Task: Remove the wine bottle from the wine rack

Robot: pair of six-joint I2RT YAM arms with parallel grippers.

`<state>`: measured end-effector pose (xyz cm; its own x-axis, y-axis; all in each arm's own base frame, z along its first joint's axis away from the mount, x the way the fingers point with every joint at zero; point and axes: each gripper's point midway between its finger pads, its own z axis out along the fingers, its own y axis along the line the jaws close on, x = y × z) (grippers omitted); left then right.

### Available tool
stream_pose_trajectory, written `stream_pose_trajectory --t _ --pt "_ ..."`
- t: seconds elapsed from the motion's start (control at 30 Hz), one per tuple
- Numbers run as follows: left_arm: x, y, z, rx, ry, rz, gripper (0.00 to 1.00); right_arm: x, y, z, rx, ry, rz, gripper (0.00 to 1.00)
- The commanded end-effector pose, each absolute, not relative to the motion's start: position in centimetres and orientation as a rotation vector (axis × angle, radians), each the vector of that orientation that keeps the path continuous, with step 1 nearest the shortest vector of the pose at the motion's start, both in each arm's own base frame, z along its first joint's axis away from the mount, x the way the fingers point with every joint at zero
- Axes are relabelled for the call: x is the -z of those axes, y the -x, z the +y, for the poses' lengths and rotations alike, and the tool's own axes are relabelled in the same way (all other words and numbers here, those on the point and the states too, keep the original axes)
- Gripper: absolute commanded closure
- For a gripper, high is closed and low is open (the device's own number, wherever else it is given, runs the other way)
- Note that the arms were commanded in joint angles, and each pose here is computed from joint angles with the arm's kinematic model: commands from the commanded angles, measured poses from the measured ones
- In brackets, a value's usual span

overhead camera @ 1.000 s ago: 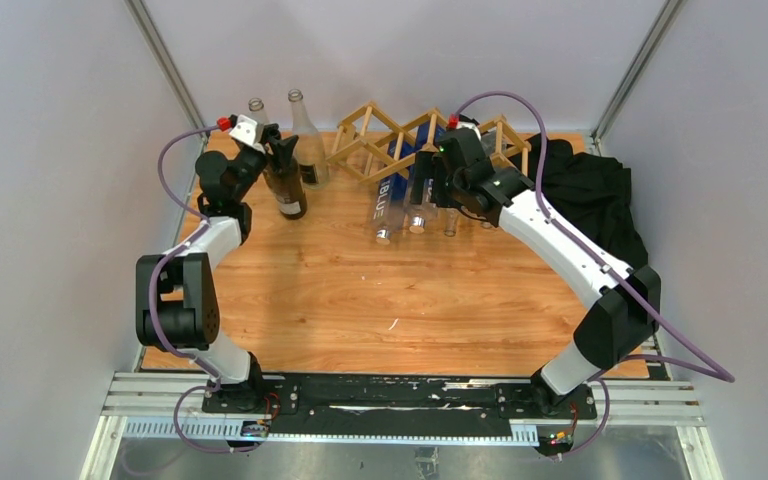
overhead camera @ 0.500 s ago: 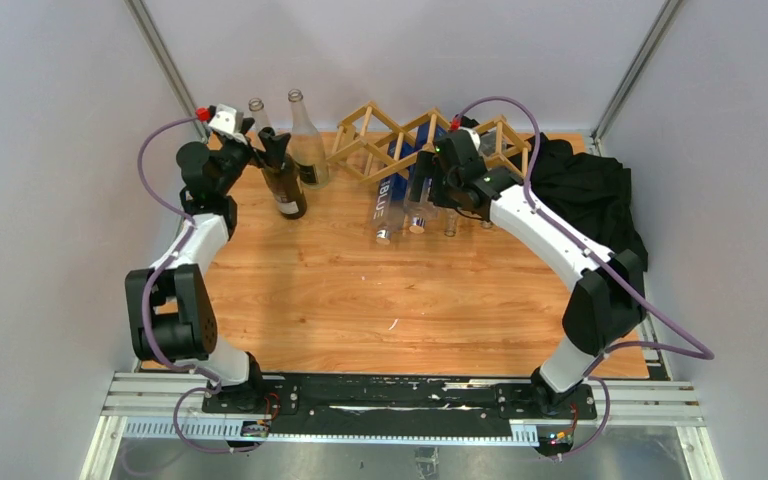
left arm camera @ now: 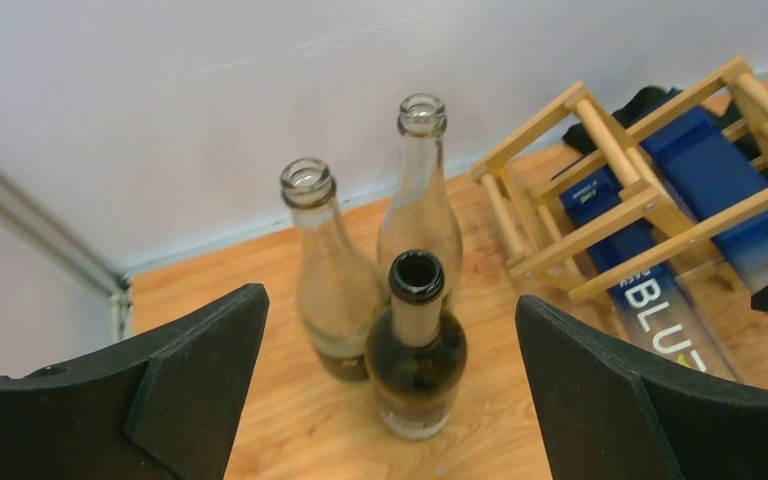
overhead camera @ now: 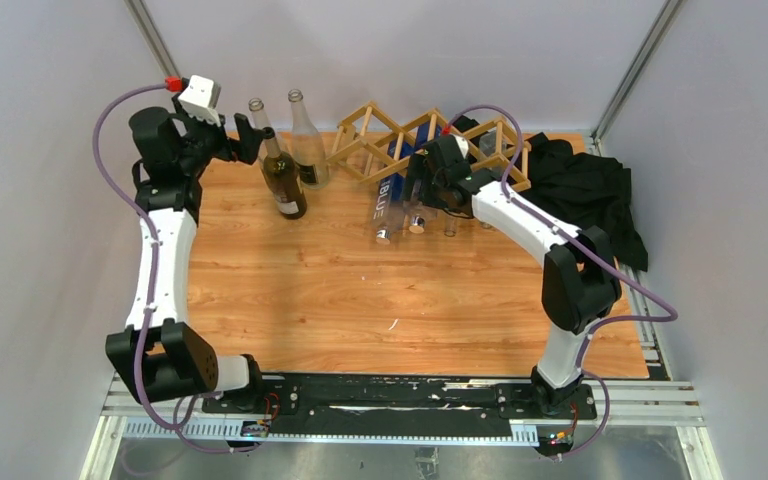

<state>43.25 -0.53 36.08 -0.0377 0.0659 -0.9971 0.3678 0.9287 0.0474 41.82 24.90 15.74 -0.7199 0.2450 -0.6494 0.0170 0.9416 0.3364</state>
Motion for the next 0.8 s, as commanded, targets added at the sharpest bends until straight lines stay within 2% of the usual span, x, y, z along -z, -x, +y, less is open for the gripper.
stream_pose_trajectory --t 0.0,0.33,0.4,0.5,0.63,0.7,0.77 --pt "-33.2 -39.8 1.6 0.145 -0.350 1.842 0.00 -14.6 -42.8 24.8 -0.428 -0.232 2.345 0.04" --pt "-31.5 -35.6 1.1 0.194 -0.356 1.939 0.00 -14.2 -42.9 24.8 -0.531 -0.272 2.309 0.20" --pt "-31.3 -35.0 0.6 0.223 -0.364 1.943 0.00 -14.5 -42.8 24.7 -0.544 -0.273 2.304 0.28" --pt "-31.0 -34.0 -0.1 0.255 -0.379 1.948 0.00 -14.8 -42.2 24.5 -0.568 -0.260 2.291 0.50" --pt "-30.5 -33.0 -1.0 0.298 -0.428 1.946 0.00 -16.0 -40.9 24.8 -0.638 -0.258 2.264 0.87" --pt "-30.1 -32.5 -1.4 0.320 -0.450 1.950 0.00 -16.3 -39.9 24.9 -0.664 -0.257 2.260 0.96" --pt "-29.9 -32.0 -1.7 0.330 -0.475 1.952 0.00 -16.7 -39.1 25.0 -0.679 -0.257 2.253 1.00"
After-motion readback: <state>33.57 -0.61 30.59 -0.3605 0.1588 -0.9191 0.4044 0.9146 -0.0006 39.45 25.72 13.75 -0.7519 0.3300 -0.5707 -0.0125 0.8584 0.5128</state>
